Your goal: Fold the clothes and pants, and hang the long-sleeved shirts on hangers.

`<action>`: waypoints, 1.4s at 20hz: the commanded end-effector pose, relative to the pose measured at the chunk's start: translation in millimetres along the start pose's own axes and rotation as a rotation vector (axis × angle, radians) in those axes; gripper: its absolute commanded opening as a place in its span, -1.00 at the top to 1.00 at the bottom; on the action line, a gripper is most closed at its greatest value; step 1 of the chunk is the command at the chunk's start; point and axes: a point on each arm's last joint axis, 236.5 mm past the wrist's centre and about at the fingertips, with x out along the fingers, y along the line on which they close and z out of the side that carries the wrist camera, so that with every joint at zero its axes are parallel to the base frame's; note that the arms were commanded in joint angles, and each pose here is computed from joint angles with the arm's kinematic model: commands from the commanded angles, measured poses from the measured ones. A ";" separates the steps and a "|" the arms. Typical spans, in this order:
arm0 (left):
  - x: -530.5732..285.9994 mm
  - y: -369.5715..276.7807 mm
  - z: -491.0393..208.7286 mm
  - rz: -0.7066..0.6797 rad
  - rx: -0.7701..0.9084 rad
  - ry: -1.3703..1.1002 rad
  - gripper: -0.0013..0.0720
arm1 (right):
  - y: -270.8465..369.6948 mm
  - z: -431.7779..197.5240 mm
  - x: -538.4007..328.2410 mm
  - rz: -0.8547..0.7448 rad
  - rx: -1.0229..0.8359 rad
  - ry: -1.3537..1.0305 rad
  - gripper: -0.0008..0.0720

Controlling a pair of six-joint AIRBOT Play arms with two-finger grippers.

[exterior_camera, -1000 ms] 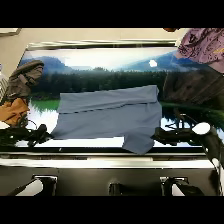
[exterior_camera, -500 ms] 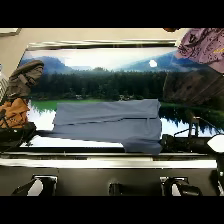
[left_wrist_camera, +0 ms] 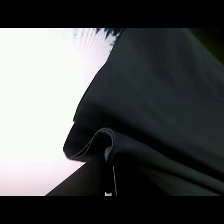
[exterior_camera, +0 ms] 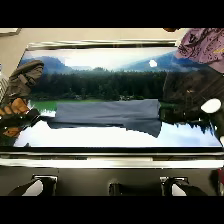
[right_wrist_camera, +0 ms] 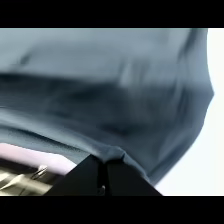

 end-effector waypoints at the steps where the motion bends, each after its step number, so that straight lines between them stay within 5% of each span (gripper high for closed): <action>1: 36.8 -21.8 23.0 -0.011 0.073 0.020 0.93 | -1.0 46.3 22.8 0.004 -0.057 -0.015 0.92; 6: 83.8 -40.9 43.4 -0.016 0.111 0.084 0.93 | -10.6 84.0 59.5 -0.116 -0.100 -0.011 0.91; 16: 130.6 -48.9 27.7 -0.009 0.134 0.203 0.90 | -27.7 94.3 103.9 -0.103 -0.007 0.020 0.85; 17: 130.4 -49.1 28.1 -0.008 0.123 0.202 0.74 | -27.5 94.4 103.7 -0.103 0.006 0.019 0.67; 19: 127.0 -52.9 30.0 -0.015 0.119 0.206 -0.06 | -26.0 99.4 96.0 -0.098 0.042 0.015 0.51; 21: 116.1 -60.5 38.7 -0.021 0.144 0.209 -0.62 | -25.8 112.2 73.2 -0.069 0.114 0.006 -0.08; 24: 85.0 -62.9 61.8 0.026 0.201 0.194 -0.71 | -46.5 118.2 24.7 0.002 0.159 0.024 -0.37; 26: 60.9 -60.1 80.1 0.088 0.222 0.150 -0.73 | -75.0 103.2 7.4 0.044 0.205 0.056 -0.74; 28: 43.1 -65.6 93.5 0.100 0.246 0.100 -0.73 | -88.7 93.1 5.7 0.121 0.253 0.049 -0.84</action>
